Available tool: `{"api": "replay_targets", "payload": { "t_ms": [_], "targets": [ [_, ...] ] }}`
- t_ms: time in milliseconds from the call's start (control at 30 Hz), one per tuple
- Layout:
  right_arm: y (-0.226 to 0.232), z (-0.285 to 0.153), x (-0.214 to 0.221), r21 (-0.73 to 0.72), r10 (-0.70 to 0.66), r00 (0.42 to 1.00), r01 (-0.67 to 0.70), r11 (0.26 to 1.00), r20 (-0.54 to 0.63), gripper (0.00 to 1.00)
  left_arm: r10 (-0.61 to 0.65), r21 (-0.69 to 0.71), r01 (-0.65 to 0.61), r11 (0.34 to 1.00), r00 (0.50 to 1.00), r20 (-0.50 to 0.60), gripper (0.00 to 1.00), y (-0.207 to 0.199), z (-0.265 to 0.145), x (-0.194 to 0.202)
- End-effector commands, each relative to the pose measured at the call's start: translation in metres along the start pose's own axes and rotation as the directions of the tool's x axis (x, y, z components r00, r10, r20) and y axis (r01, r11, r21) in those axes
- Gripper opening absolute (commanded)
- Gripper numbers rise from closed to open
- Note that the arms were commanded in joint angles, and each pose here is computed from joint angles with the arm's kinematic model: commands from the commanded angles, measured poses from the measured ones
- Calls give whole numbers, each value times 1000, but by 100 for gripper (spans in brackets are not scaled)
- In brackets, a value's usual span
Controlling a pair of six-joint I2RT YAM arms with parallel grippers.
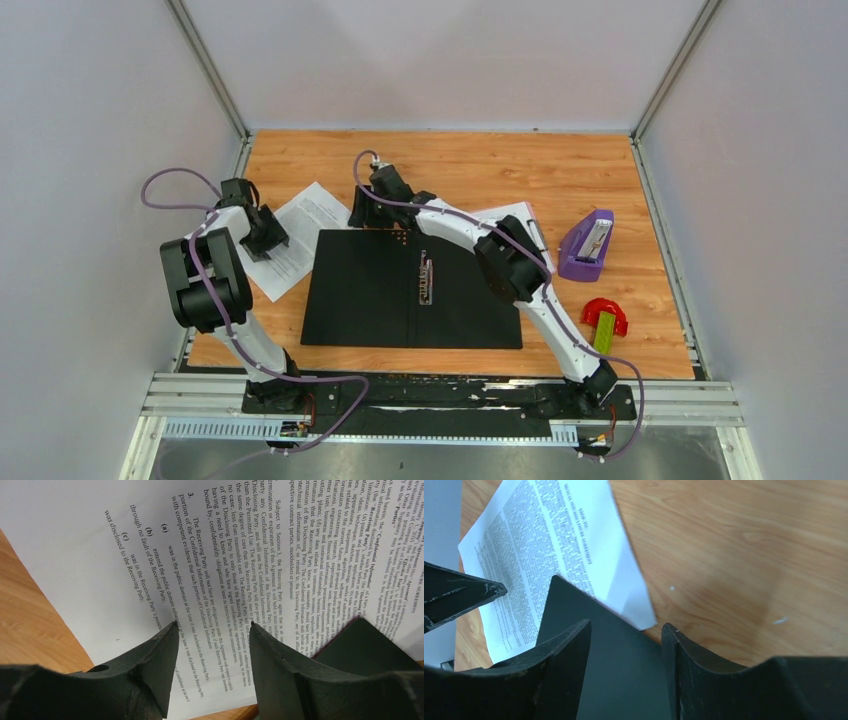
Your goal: Put the files into the folder
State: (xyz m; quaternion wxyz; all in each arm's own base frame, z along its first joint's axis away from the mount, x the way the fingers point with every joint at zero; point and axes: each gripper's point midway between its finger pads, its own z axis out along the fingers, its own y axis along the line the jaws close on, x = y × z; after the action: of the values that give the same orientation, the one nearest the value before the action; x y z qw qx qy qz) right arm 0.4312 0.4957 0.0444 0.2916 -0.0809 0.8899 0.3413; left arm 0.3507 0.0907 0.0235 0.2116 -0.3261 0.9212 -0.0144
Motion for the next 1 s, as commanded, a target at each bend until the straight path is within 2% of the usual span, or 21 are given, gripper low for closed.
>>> {"api": "replay_targets", "payload": {
  "t_ms": [0, 200, 500, 700, 800, 967],
  "targets": [
    [0, 11, 10, 72, 57, 998, -57, 996, 3, 56, -38, 82, 40, 996, 999, -14, 61, -15, 9, 3],
    [-7, 15, 7, 117, 103, 994, -108, 987, 41, 56, -59, 111, 62, 992, 998, -28, 60, -21, 14, 3],
    [22, 30, -28, -123, 168, 977, -152, 981, 132, 56, -100, 204, 110, 973, 993, -58, 58, -41, 19, 2],
    [-1, 34, -44, -80, 148, 973, -135, 988, 177, 53, -85, 350, 89, 932, 996, -26, 58, -69, -1, -13],
    [-11, 36, -50, -76, 120, 975, -107, 991, 187, 52, -84, 369, 73, 927, 996, 14, 58, -73, -15, -22],
    [-3, 38, -56, -180, 144, 973, -111, 977, 183, 52, -91, 401, 80, 913, 996, 8, 58, -80, -20, -26]
  ]
}}
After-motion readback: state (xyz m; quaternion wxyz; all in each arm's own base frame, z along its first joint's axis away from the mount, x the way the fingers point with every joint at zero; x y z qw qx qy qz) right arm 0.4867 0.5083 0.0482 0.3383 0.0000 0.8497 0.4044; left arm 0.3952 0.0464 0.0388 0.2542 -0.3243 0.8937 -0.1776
